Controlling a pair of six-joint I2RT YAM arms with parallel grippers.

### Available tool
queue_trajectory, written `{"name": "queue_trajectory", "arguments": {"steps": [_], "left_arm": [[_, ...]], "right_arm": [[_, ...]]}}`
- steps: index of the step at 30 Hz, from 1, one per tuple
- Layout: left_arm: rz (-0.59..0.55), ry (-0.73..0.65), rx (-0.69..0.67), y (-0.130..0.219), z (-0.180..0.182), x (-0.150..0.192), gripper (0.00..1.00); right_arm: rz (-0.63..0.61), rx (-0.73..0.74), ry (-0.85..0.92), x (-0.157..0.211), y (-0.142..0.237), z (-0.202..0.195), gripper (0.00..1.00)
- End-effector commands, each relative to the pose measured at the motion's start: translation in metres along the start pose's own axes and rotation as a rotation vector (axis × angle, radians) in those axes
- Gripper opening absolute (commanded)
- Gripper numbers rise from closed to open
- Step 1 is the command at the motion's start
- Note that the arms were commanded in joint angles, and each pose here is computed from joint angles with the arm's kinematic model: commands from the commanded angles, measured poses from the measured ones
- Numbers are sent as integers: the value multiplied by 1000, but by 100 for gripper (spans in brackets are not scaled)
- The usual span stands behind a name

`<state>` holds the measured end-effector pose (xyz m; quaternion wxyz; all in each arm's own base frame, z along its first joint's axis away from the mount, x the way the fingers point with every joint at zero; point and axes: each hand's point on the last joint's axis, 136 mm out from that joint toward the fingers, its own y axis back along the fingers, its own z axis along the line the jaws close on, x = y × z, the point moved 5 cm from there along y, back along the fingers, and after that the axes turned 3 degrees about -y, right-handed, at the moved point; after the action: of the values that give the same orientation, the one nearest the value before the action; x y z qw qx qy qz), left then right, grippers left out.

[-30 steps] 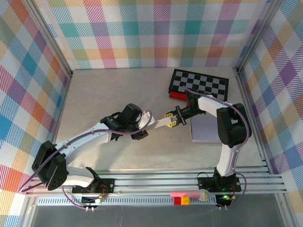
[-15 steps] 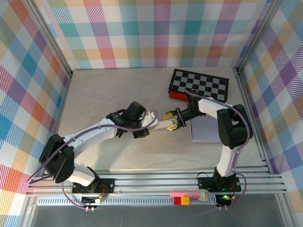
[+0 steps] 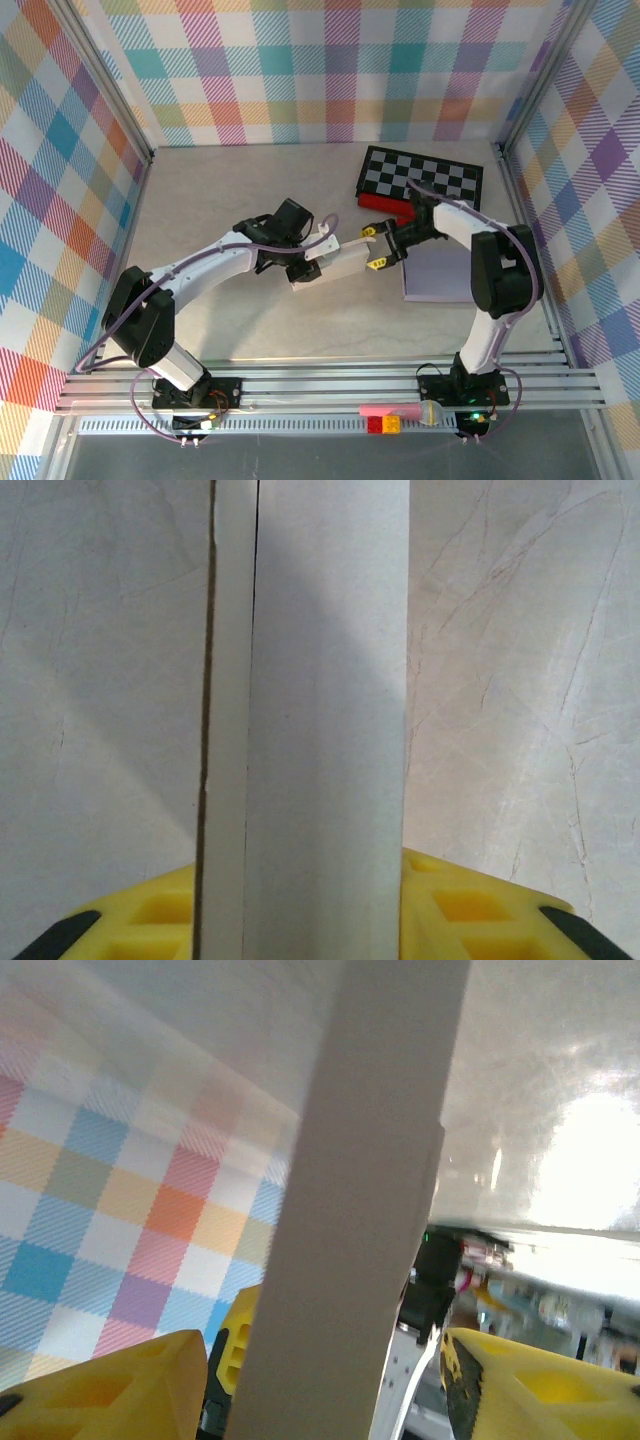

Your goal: Fold the paper box

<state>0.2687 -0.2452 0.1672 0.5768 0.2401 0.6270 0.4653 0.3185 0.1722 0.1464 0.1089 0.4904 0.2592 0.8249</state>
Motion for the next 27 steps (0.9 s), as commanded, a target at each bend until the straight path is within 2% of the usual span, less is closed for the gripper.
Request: {"name": "queue_trajectory", "arguments": {"steps": [1,4,7,10,14,16,24,27], "left_arm": [[16,32,50,0,-2,4,36],[17,42,53,0,-1,5,37],[17,48,56,-1,0,5,37],[18,53,57,-2,1,5,38],[21,54,56,-1,1,5,39],[25,51,58,-1,1,6,39],[21,50,61,0,1,6,39],[18,48,55,1,2,4,39]], "right_arm": [[-222,-51,178,23,46,21,63],[-411,-25,274,38,68,14,62],[-497,24,322,53,60,-4,56],[-510,9,357,63,36,-15,53],[-519,-19,410,75,16,-5,50],[-527,16,409,76,10,-5,50],[-549,85,373,50,-13,-11,45],[-552,127,352,47,-15,-15,39]]}}
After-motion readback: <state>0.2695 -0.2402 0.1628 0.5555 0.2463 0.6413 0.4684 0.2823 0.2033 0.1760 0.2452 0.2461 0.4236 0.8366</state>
